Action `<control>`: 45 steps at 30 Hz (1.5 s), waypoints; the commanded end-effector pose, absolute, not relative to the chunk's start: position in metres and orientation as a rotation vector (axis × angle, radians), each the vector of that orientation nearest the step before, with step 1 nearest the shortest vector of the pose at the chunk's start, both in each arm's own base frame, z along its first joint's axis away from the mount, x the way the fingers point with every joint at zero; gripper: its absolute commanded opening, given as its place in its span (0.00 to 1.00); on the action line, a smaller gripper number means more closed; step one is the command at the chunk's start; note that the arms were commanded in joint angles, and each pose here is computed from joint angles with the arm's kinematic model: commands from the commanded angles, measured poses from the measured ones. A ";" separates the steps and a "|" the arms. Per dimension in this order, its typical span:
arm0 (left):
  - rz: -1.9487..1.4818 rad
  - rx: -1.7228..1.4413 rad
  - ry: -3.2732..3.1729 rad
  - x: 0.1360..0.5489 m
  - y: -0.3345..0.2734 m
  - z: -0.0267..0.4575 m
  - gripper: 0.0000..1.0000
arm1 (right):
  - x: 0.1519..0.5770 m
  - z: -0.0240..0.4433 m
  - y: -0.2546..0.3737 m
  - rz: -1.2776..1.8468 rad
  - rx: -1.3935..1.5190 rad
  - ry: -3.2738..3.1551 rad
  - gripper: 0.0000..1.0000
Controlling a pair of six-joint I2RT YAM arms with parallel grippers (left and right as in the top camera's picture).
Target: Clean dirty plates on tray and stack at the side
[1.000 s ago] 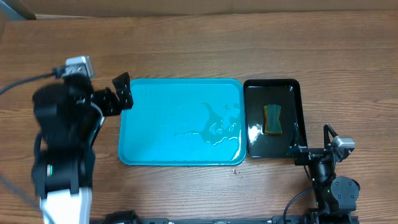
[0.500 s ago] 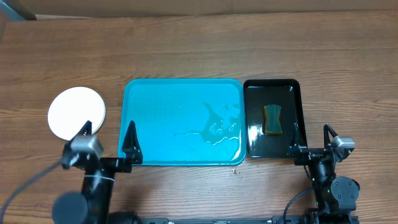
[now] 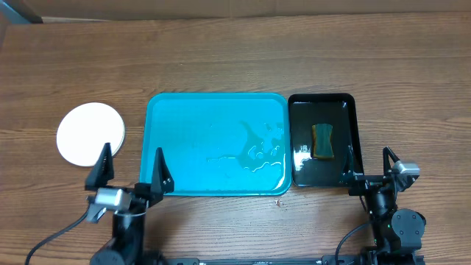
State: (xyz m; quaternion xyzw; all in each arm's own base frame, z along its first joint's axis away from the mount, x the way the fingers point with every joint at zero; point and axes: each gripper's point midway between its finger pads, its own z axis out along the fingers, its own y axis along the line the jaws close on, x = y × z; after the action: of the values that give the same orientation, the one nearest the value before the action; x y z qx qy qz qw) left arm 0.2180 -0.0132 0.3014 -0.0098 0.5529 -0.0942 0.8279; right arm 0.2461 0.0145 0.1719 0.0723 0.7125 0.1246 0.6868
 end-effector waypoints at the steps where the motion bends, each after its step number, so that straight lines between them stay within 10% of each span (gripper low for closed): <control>1: -0.205 -0.067 1.261 0.230 -0.009 0.266 1.00 | 0.246 0.169 0.014 0.277 0.164 1.596 1.00; 13: -0.091 -0.243 1.630 0.245 0.017 0.156 1.00 | 0.246 0.169 0.014 0.277 0.164 1.596 1.00; 45: -0.060 -0.198 1.631 0.246 0.016 0.157 1.00 | 0.246 0.169 0.014 0.277 0.164 1.596 1.00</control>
State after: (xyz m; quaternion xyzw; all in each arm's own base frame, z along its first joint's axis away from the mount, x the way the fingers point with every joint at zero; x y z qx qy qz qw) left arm 0.2459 0.0152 0.1557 -0.0930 0.7296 -0.0354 0.6766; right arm 0.2461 0.0146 0.1720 0.0721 0.7123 0.1247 0.6869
